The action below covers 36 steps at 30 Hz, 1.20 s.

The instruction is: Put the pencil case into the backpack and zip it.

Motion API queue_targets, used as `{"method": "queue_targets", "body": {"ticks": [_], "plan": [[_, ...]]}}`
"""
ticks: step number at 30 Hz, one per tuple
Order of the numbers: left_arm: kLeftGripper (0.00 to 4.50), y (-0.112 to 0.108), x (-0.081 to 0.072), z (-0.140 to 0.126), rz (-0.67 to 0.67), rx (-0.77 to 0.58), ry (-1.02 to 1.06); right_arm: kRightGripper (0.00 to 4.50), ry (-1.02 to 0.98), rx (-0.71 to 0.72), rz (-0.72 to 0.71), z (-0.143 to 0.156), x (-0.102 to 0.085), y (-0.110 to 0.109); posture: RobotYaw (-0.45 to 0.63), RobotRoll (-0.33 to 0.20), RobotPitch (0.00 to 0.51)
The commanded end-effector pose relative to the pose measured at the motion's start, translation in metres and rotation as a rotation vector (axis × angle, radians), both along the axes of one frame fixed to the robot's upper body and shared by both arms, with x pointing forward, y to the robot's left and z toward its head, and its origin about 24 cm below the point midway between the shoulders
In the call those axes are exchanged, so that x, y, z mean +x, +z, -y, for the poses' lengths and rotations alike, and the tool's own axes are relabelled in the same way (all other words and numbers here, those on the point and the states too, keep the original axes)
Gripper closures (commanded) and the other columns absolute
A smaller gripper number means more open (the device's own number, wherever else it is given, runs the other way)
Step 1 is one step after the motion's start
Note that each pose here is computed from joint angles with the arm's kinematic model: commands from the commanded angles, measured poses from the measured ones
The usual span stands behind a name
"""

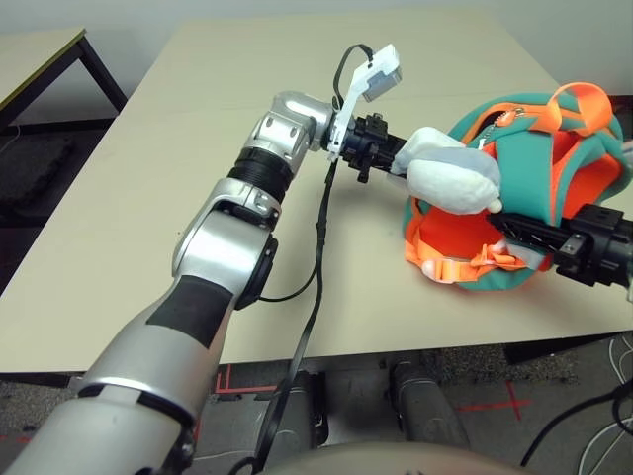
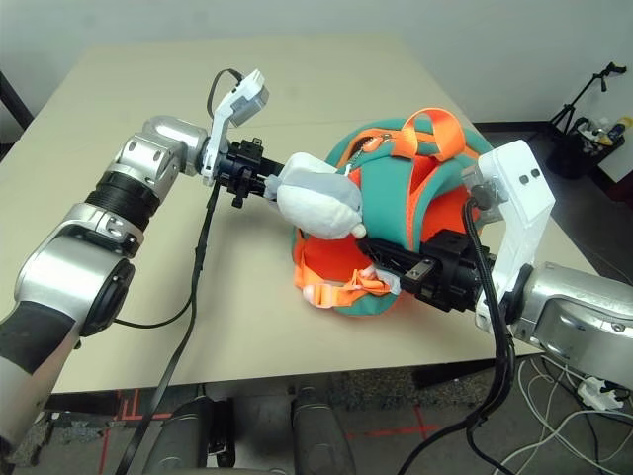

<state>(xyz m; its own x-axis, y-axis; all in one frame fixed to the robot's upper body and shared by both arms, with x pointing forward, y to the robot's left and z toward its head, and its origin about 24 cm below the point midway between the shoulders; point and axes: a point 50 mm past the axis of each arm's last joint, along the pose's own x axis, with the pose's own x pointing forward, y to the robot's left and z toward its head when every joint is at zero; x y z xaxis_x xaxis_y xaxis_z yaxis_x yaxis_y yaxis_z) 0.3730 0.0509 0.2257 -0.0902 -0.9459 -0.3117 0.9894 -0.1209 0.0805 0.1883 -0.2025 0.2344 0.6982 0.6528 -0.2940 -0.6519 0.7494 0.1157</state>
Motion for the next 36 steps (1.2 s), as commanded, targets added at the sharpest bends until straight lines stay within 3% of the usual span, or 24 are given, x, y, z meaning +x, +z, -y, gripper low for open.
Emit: {"method": "queue_targets", "body": {"ticks": [1,11,15,16,24,26,28,36], "plan": [[3.17,-0.01,0.001,-0.003,-0.014,0.051,0.011,4.32,0.032,0.002,-0.005,-0.005,-0.001,-0.002,-0.23,0.0,0.097],[3.17,-0.016,0.002,-0.008,-0.013,0.068,0.026,4.32,0.043,0.001,0.004,-0.004,0.004,-0.001,-0.21,0.0,0.092],[3.04,-0.009,0.005,-0.012,0.021,0.035,0.068,4.32,0.048,0.002,0.008,-0.005,0.007,-0.001,-0.21,0.0,0.092],[2.43,-0.006,0.005,-0.013,0.025,0.026,0.076,4.32,0.05,0.003,0.008,-0.005,0.007,-0.001,-0.19,0.0,0.093],[0.0,0.037,0.0,-0.049,0.03,-0.02,0.103,4.32,0.066,0.01,0.013,-0.006,0.012,-0.003,-0.16,0.0,0.092],[0.1,0.045,-0.003,-0.059,0.03,-0.019,0.119,4.32,0.071,0.012,0.012,-0.006,0.013,-0.003,-0.15,0.0,0.091],[0.54,0.051,-0.005,-0.065,0.035,-0.028,0.138,4.32,0.074,0.011,0.013,-0.006,0.014,-0.003,-0.15,0.0,0.091],[0.57,0.05,-0.001,-0.066,0.051,-0.032,0.179,4.32,0.083,0.014,0.019,-0.007,0.017,-0.004,-0.15,0.0,0.087]]}}
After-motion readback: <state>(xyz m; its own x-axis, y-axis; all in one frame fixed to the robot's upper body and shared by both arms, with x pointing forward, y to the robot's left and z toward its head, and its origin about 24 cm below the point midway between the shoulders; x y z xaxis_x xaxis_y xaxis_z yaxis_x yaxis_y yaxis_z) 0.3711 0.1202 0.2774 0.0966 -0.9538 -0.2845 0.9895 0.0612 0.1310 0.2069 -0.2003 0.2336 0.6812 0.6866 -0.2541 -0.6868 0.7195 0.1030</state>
